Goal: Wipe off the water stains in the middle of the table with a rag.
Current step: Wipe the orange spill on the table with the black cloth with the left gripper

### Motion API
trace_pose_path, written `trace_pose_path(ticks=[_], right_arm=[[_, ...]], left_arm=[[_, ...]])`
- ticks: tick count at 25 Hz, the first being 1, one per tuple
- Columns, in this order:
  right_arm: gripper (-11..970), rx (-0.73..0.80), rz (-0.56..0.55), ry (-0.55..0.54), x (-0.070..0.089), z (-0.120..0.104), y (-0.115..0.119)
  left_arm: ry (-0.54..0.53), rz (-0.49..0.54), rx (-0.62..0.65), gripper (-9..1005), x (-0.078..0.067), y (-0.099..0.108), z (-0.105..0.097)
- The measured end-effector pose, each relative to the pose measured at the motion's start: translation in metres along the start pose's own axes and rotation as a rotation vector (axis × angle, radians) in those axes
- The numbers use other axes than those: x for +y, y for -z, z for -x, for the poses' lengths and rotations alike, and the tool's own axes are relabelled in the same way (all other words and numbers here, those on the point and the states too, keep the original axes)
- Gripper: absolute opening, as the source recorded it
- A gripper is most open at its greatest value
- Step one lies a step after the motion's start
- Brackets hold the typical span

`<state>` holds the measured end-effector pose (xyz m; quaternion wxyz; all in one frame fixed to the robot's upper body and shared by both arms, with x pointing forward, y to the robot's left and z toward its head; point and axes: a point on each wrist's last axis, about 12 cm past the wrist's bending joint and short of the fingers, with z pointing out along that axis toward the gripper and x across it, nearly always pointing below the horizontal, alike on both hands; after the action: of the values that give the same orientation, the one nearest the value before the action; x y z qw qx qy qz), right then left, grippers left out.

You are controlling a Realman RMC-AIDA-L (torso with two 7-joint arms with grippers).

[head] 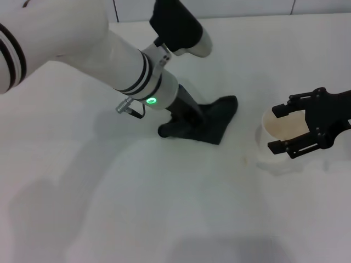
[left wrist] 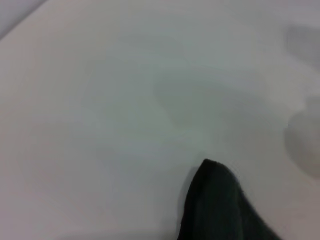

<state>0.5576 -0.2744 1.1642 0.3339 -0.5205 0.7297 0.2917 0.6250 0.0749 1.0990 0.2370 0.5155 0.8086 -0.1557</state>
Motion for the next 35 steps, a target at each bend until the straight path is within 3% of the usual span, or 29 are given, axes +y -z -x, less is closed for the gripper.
trace_pose_path(ticks=[10, 23, 29, 35], right_arm=[[872, 0.001, 0.002, 0.005, 0.000, 0.002, -0.001], [872, 0.001, 0.003, 0.003, 0.000, 0.002, -0.002], [872, 0.000, 0.000, 0.003, 0.000, 0.002, -0.002], [872, -0.001, 0.000, 0.006, -0.001, 0.003, -0.003]], left_arm=[[-0.072, -0.163, 0.031, 75, -0.030, 0.002, 0.010], [-0.162, -0.306, 0.073, 73, -0.056, 0.002, 0.010], [-0.202, -0.328, 0.052, 72, -0.059, 0.002, 0.013], [-0.165, -0.269, 0.052, 71, -0.049, -0.001, 0.012]])
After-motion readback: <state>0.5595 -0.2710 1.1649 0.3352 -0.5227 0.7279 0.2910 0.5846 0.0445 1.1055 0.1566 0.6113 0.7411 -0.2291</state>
